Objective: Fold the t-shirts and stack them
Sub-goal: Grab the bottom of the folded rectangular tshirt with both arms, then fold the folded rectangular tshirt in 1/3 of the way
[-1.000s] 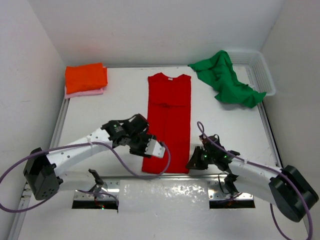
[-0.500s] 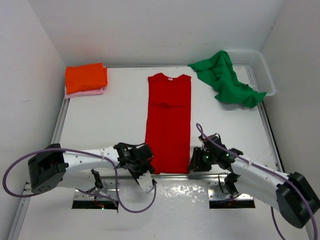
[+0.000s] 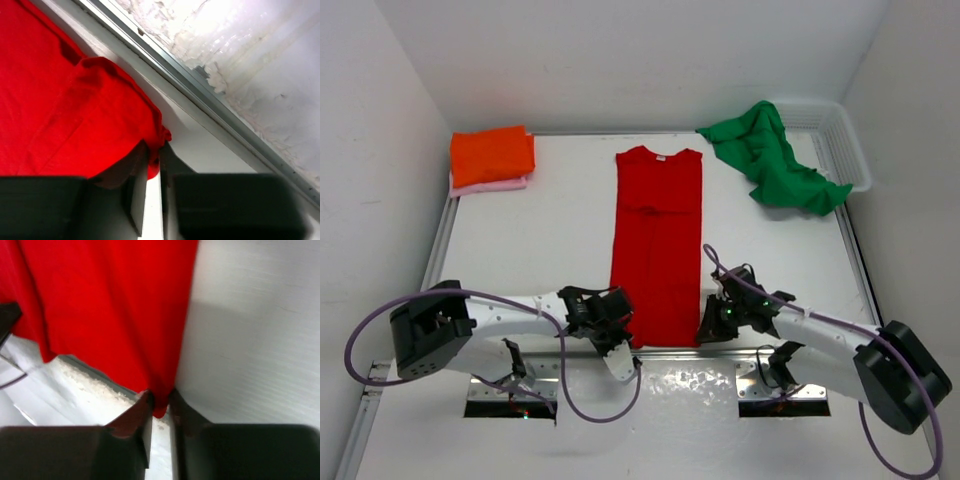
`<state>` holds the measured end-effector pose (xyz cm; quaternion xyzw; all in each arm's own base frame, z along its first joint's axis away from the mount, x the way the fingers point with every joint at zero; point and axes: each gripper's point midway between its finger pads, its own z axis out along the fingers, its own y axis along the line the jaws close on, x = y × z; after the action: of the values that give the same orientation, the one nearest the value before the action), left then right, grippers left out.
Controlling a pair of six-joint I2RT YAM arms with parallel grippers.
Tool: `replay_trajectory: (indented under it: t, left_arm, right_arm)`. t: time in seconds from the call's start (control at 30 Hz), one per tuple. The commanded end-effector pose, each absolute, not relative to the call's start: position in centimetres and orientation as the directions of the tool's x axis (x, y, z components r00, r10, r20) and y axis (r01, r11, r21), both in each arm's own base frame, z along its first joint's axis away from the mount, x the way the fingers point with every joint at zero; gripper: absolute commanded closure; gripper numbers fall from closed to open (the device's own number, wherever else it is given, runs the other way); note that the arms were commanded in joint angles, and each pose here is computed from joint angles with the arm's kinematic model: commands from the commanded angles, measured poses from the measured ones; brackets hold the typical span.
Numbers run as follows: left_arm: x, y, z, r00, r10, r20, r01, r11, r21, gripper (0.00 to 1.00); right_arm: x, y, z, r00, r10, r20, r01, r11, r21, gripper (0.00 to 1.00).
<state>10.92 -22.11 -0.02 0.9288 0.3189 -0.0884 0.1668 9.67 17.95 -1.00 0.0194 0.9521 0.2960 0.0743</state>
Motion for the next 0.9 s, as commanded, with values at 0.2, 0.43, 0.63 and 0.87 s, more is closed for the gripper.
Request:
replay_trajectory:
  t: [0.2,0.43,0.63,0.87]
  left_arm:
    - [12.0,-26.1,3.5,0.651,0.648,-0.395,0.758,-0.582,0.295,1.00]
    - [19.5,-25.9,9.4,0.387,0.764,-0.517,0.921,-0.298,0.250,1.00]
    - [27.4,-24.8,12.5,0.181,0.805,-0.565,0.972,-0.060,0.226,1.00]
    - [36.8,-24.7,14.0,0.040,0.807,-0.589,0.971,0.109,0.215,1.00]
  right_arm:
    - [11.8,18.7,1.5,-0.976,0.079,-0.204,-0.052,0.821,0.568,1.00]
    - [19.3,19.4,8.0,-0.925,0.132,-0.357,-0.100,0.820,0.563,1.00]
    - [27.6,18.6,10.7,-0.888,0.192,-0.417,-0.079,0.831,0.551,1.00]
    - [35.2,17.2,11.9,-0.843,0.252,-0.476,-0.041,0.851,0.524,1.00]
